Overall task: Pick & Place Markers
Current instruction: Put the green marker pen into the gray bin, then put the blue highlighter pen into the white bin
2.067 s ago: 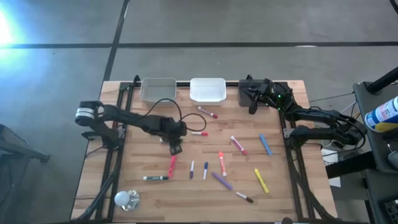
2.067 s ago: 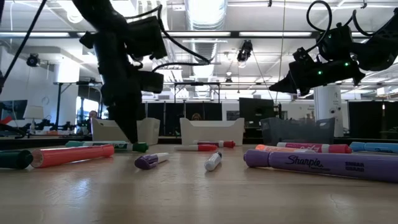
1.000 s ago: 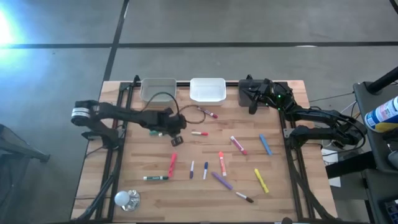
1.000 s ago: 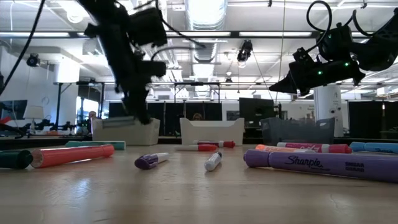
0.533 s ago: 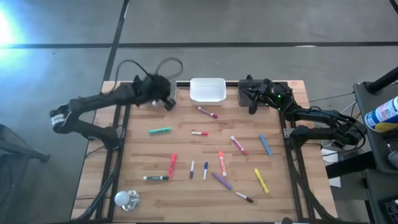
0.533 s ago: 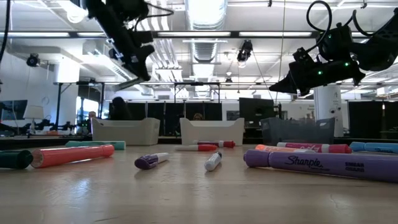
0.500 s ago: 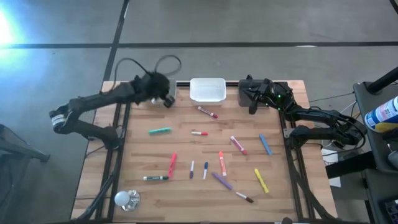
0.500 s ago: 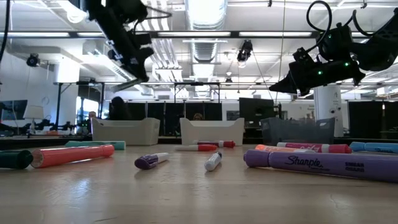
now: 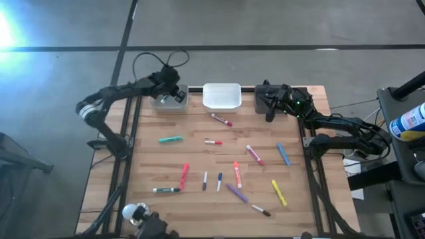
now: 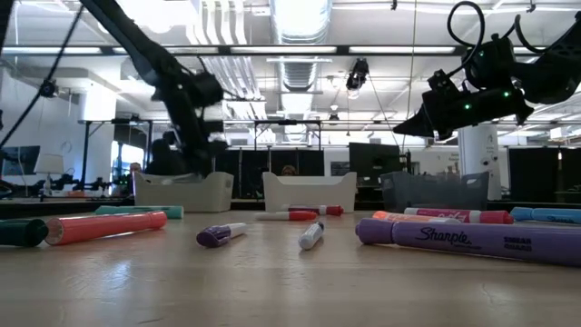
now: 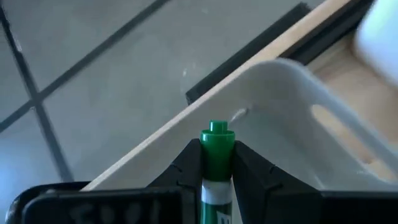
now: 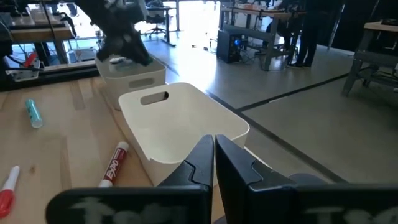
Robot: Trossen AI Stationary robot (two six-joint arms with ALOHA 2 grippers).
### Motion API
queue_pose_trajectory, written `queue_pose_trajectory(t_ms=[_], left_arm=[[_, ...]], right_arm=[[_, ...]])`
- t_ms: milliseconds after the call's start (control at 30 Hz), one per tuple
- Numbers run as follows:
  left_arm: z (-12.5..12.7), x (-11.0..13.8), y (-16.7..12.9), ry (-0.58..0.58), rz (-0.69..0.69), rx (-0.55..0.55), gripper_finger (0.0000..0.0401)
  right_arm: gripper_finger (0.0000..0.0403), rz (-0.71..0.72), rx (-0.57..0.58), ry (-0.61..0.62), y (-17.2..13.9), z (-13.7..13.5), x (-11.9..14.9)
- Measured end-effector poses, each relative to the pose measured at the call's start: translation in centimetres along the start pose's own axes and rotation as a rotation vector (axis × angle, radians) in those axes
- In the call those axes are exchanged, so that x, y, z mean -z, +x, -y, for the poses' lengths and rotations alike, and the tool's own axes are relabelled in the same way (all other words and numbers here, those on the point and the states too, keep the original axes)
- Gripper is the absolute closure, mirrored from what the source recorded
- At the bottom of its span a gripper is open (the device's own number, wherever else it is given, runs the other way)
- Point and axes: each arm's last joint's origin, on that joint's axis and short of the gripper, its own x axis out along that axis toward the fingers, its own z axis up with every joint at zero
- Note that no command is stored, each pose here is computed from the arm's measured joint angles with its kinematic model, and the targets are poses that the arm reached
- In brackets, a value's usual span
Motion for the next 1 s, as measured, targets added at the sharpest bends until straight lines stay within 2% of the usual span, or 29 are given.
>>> queue_pose_trajectory(t_ms=[233, 433, 767, 1000], left_arm=[[0.8, 1.4, 3.3, 0.012, -0.108, -0.027, 0.0341], [1.1, 1.7, 4.2, 0.016, -0.119, -0.038, 0.0323], [1.0, 1.6, 4.0, 0.016, -0.109, -0.054, 0.0285], [0.2, 0.4, 1.2, 0.024, -0.032, -0.055, 0.0285]], right_arm=[[0.0390, 0.000, 0.000, 0.000, 0.0, 0.0, 0.0], [0.0390, 0.000, 0.000, -0.001, 0.0, 0.0, 0.0], [0.0390, 0.001, 0.001, -0.001, 0.0, 0.0, 0.0], [0.0390, 0.001, 0.000, 0.000, 0.0, 0.0, 0.0]])
